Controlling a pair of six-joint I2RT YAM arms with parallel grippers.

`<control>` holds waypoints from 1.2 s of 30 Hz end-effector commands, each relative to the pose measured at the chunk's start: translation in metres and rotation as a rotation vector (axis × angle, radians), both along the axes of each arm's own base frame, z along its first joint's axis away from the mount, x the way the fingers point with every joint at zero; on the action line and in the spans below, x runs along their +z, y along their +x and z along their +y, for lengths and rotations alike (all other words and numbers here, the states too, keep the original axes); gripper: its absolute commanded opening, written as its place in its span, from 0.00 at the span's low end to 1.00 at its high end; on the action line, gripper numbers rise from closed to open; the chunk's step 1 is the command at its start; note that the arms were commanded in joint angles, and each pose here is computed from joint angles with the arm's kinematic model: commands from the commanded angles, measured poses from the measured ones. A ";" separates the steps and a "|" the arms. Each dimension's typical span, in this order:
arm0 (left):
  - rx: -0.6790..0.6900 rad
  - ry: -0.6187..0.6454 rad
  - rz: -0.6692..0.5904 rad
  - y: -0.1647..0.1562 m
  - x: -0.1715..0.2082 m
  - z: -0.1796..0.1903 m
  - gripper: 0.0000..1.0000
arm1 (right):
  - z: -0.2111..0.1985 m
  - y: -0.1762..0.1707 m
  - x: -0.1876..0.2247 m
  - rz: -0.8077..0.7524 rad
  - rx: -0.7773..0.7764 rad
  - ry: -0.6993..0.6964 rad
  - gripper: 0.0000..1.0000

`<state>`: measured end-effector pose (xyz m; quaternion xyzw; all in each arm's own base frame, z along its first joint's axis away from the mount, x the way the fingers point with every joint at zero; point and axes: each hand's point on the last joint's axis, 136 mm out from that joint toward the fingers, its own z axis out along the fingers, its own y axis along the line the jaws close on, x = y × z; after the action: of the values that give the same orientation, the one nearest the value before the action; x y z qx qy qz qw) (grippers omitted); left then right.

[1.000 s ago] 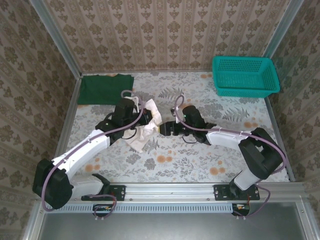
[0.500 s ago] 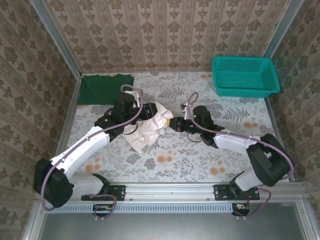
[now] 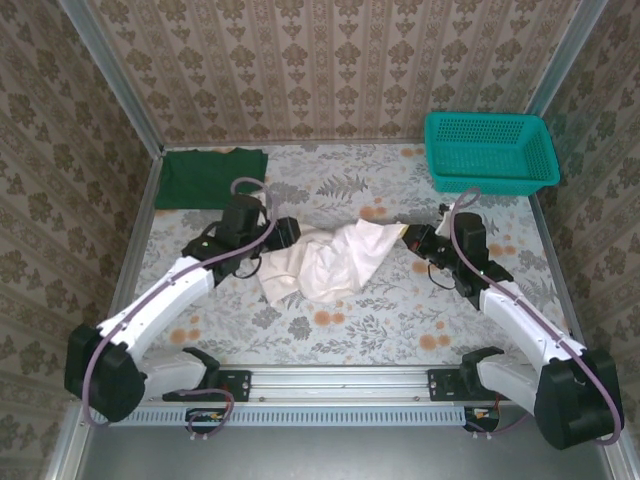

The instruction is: Fold and stack the t-shirts

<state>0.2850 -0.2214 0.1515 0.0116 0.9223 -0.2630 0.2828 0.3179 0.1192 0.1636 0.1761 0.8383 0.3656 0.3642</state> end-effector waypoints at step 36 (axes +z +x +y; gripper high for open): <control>-0.287 0.365 0.125 -0.065 -0.105 -0.058 0.31 | -0.020 -0.021 -0.028 0.063 0.027 -0.165 0.00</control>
<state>0.2189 -0.2590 0.0426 0.1769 0.9653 -0.0810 0.1743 0.2993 0.1052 0.1355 0.1456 0.8776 0.3063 0.3387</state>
